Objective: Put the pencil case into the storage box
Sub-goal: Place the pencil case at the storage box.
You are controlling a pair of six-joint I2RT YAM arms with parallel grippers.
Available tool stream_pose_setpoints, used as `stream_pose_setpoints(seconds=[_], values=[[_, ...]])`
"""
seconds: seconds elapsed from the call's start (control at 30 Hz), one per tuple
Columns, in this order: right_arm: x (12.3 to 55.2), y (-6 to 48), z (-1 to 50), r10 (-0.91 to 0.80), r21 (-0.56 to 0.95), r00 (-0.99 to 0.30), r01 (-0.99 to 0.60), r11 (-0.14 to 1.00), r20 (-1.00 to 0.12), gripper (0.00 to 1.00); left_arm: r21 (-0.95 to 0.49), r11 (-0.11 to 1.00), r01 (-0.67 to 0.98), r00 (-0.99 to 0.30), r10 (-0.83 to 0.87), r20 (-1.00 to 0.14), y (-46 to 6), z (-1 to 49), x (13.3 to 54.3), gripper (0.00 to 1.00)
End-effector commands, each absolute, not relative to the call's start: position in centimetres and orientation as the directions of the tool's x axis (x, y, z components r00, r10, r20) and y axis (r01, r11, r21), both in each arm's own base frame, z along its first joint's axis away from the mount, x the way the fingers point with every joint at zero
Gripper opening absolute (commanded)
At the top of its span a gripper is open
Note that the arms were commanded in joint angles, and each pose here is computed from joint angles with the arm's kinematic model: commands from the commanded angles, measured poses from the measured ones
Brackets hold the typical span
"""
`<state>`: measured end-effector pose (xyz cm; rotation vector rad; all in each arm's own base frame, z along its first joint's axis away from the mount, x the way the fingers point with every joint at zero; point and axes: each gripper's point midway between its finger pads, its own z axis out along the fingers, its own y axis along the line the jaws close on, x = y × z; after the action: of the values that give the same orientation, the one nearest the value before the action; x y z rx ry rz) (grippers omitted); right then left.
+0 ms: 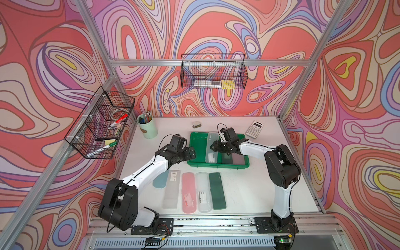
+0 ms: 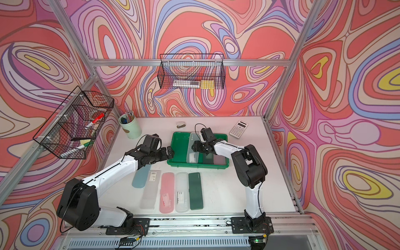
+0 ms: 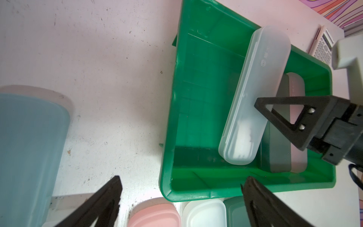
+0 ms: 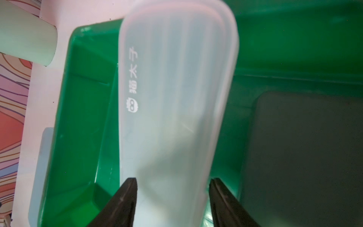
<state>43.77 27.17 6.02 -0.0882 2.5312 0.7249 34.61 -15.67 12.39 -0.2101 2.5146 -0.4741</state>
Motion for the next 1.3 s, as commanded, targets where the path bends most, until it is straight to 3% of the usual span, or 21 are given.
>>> stream_pose_setpoints(seconds=[0.0,0.17,0.47,0.77,1.03,1.13,1.27], values=[[44.0,27.1,5.1,0.065,0.473,-0.868,-0.204,0.857,-0.493,0.55,-0.385,0.923,-0.013,-0.820,-0.230,-0.524,-16.0,13.0,35.1,0.99],[44.2,28.1,5.2,0.071,0.517,-0.874,-0.216,0.828,-0.480,0.36,-0.389,0.921,-0.012,-0.816,-0.234,-0.529,-16.0,12.7,35.1,0.99],[44.2,28.0,7.2,0.101,0.530,-0.858,-0.215,0.820,-0.504,0.31,-0.386,0.922,-0.015,-0.812,-0.237,-0.533,-15.7,13.0,34.6,0.99],[42.8,25.6,9.8,0.076,0.446,-0.851,-0.194,0.874,-0.520,0.30,-0.365,0.931,-0.005,-0.791,-0.227,-0.568,-15.1,14.4,34.4,0.99],[41.3,23.5,9.3,0.063,0.366,-0.883,-0.126,0.922,-0.465,0.29,-0.373,0.928,0.000,-0.790,-0.229,-0.569,-15.0,14.8,34.1,1.00],[41.1,22.9,9.1,0.072,0.353,-0.874,-0.117,0.928,-0.480,0.31,-0.371,0.929,0.000,-0.788,-0.228,-0.572,-15.0,14.8,34.1,0.99],[41.7,23.9,11.6,0.039,0.311,-0.835,-0.160,0.937,-0.549,0.44,-0.358,0.934,-0.008,-0.787,-0.226,-0.573,-14.7,14.5,34.1,0.99]])
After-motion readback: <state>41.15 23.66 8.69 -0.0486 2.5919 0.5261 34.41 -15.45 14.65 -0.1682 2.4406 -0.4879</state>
